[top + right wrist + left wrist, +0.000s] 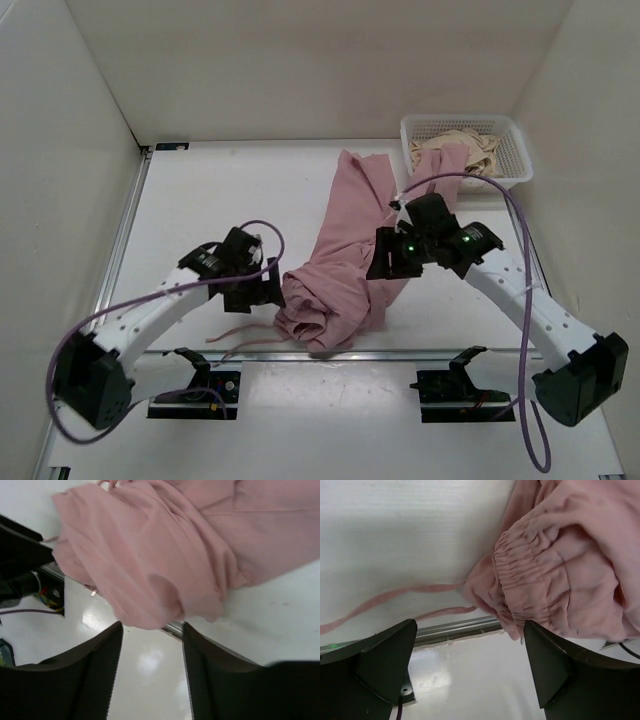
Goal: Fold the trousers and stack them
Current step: Move the trousers to the center of the board
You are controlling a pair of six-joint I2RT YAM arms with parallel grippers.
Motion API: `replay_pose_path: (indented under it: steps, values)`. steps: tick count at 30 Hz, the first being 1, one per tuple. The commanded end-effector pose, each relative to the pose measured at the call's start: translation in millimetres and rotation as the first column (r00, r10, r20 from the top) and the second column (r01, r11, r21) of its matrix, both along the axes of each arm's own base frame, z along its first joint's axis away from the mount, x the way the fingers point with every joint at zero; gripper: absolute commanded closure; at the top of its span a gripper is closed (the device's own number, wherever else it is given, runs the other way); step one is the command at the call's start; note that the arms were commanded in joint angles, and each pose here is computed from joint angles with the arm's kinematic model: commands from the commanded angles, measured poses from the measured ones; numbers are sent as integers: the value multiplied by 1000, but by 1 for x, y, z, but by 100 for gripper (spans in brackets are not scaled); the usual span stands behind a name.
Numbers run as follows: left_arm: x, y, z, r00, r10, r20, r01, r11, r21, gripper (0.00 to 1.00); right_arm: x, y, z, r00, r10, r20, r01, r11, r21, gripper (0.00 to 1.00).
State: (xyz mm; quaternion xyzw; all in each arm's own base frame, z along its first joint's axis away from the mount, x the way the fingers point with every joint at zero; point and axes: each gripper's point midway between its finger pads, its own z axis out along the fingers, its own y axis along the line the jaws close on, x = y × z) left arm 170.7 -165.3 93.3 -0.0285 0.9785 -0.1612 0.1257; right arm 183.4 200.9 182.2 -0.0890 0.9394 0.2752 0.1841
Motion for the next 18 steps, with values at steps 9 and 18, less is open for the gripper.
replay_pose_path:
  steps: [9, 18]
  values:
    - [-28, -6, 41, 983, 172, 61, -147, 945, -293, 32, 11, 112, 19, 967, 190, 172, -173, 979, -110, 0]
    - [-6, 47, 86, 909, 396, 130, -367, 909, -199, 0, 27, 148, -40, 978, 117, 173, -67, 960, -274, 1]
